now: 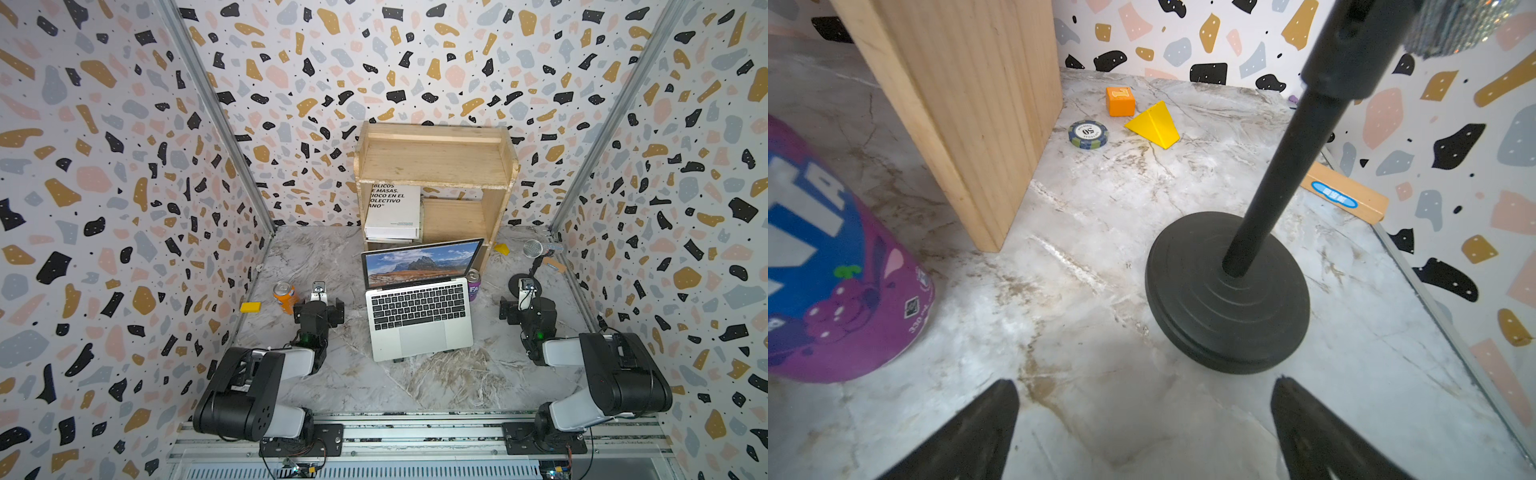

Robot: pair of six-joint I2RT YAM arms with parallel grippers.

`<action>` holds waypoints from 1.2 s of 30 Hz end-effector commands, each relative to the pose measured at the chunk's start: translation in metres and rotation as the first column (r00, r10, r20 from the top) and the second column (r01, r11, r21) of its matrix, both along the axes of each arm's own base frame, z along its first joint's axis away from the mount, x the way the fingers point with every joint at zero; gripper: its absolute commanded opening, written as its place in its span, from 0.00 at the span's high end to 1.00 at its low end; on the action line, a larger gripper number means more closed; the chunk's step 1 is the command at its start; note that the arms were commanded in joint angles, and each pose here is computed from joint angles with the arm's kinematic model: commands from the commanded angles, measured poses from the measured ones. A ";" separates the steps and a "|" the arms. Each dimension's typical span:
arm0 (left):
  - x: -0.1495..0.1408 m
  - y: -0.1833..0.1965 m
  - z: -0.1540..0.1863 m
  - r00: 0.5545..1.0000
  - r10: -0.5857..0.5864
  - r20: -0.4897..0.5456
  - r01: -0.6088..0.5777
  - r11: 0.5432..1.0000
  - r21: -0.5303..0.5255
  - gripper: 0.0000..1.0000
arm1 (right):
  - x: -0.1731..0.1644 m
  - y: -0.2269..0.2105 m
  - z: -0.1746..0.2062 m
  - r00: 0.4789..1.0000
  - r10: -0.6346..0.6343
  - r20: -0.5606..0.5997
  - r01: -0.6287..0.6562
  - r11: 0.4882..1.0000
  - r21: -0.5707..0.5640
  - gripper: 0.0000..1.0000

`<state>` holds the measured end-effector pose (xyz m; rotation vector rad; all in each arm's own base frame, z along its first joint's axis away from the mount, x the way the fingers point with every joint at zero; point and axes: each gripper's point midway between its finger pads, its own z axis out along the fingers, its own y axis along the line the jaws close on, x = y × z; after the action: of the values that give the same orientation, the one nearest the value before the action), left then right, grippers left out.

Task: Close the laptop lid and set it aside
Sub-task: Close the lid of the laptop.

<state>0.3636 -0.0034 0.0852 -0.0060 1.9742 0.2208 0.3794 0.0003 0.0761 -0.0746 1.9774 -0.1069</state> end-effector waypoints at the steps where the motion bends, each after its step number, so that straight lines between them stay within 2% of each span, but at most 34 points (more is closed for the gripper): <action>1: 0.007 -0.001 0.013 0.999 -0.002 0.045 0.003 1.000 -0.011 0.00 | 0.007 0.000 0.006 1.000 0.003 0.009 -0.003 1.000 0.001 0.00; 8: 0.007 0.000 0.021 0.999 0.005 0.052 -0.005 1.000 -0.008 0.00 | 0.006 -0.005 0.010 1.000 -0.026 0.012 0.026 1.000 -0.004 0.00; 12: 0.006 0.008 0.034 0.998 0.064 -0.004 -0.064 0.998 -0.005 0.00 | 0.007 -0.018 0.033 0.994 -0.107 -0.023 0.106 0.994 -0.018 0.00; 16: -0.002 0.011 0.045 0.987 0.131 -0.098 -0.138 0.988 -0.074 0.00 | -0.003 -0.034 0.059 0.973 -0.215 -0.083 0.215 0.977 -0.018 0.00; 18: -0.005 0.010 0.061 0.982 0.154 -0.110 -0.164 0.982 -0.095 0.00 | -0.009 -0.045 0.080 0.952 -0.296 -0.078 0.298 0.955 0.010 0.00; 20: -0.010 0.011 0.080 0.977 0.187 -0.104 -0.201 0.968 -0.149 0.00 | -0.019 -0.058 0.100 0.892 -0.437 -0.116 0.449 0.887 0.107 0.00; 21: -0.013 0.011 0.089 0.973 0.204 -0.106 -0.221 0.957 -0.188 0.00 | -0.025 -0.059 0.104 0.873 -0.460 -0.165 0.481 0.867 0.131 0.00; 24: -0.020 0.007 0.114 0.964 0.248 -0.097 -0.266 0.899 -0.348 0.00 | -0.028 -0.047 0.120 0.852 -0.439 -0.285 0.500 0.844 0.196 0.00; 26: -0.026 -0.001 0.132 0.969 0.222 -0.109 -0.247 0.873 -0.419 0.00 | -0.031 -0.039 0.131 0.837 -0.409 -0.363 0.504 0.834 0.224 0.00; 28: -0.032 -0.009 0.154 0.975 0.195 -0.108 -0.223 0.849 -0.479 0.00 | -0.029 -0.025 0.149 0.854 -0.346 -0.390 0.469 0.836 0.286 0.04; 31: -0.040 -0.017 0.204 0.986 0.156 -0.050 -0.158 0.822 -0.547 0.00 | -0.029 -0.004 0.180 0.889 -0.245 -0.388 0.398 0.832 0.387 0.09; 33: -0.048 -0.017 0.227 0.986 0.161 -0.054 -0.162 0.795 -0.585 0.00 | -0.033 0.005 0.204 0.906 -0.209 -0.369 0.372 0.809 0.455 0.09; 36: -0.053 -0.035 0.266 0.995 0.071 -0.064 -0.096 0.762 -0.641 0.00 | -0.039 0.020 0.243 0.933 -0.145 -0.330 0.315 0.771 0.553 0.10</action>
<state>0.3241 -0.0214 0.3352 -0.5347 1.9295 -0.2858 0.3653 -0.0014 0.2907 0.5780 2.1800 0.2117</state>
